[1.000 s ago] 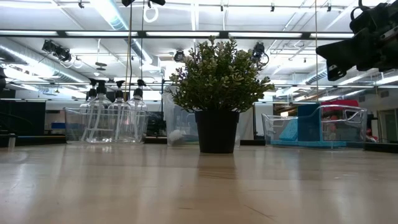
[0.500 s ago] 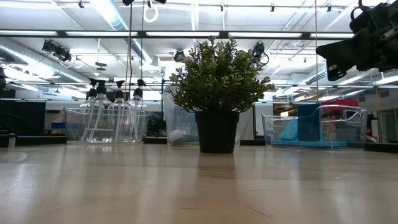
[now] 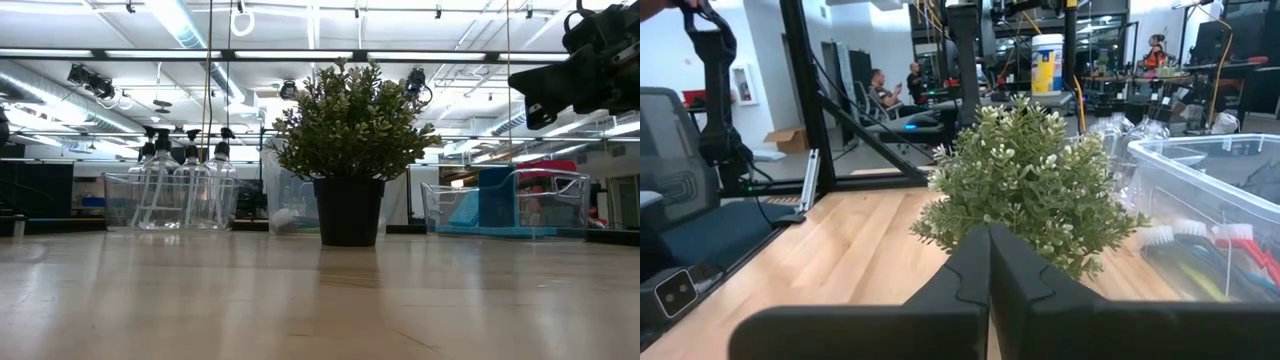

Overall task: Pick & Place Kitchen Sink Supplies
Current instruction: Return to Home Position

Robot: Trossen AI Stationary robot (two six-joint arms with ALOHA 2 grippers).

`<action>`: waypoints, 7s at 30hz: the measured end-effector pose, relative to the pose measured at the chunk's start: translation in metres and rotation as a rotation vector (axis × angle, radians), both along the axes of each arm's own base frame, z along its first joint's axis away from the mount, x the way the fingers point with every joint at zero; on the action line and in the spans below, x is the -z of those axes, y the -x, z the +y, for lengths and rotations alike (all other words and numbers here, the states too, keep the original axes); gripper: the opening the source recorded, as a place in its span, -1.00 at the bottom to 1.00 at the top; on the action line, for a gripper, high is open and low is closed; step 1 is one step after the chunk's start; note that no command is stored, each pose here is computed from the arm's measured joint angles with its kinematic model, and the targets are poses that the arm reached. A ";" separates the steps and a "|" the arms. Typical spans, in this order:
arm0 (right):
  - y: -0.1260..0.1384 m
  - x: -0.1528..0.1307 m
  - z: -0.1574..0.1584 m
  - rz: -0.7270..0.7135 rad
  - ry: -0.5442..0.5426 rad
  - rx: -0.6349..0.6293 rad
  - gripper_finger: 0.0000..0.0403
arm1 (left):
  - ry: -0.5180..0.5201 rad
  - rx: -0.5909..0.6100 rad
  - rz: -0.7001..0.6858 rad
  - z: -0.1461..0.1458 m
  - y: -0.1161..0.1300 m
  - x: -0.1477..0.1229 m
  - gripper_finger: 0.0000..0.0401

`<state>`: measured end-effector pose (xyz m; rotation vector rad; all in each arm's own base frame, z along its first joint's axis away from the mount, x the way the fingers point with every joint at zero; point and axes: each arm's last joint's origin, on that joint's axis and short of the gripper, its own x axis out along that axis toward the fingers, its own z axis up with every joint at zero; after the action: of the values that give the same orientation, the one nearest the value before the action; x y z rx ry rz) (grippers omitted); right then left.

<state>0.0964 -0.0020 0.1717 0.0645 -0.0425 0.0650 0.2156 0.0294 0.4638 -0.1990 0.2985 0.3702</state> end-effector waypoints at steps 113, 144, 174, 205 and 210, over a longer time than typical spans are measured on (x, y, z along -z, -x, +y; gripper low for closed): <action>0.000 0.000 0.000 -0.001 0.000 0.000 -0.98 | -0.163 0.229 -0.341 -0.023 0.119 0.294 -0.99; 0.000 0.000 0.000 -0.001 0.000 0.000 -0.98 | 0.022 0.195 -0.407 -0.023 0.118 0.292 -0.99; 0.000 0.000 0.000 -0.001 0.000 0.000 -0.98 | 0.023 0.197 -0.412 -0.023 0.119 0.292 -0.99; 0.000 0.000 0.000 -0.001 0.000 0.000 -0.98 | 0.023 0.198 -0.412 -0.023 0.118 0.292 -0.99; 0.000 0.000 0.000 -0.001 0.000 0.000 -0.98 | 0.023 0.198 -0.412 -0.023 0.119 0.292 -0.99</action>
<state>0.0964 -0.0020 0.1718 0.0647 -0.0431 0.0648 0.0971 0.0064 0.1719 -0.2603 -0.0846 0.1240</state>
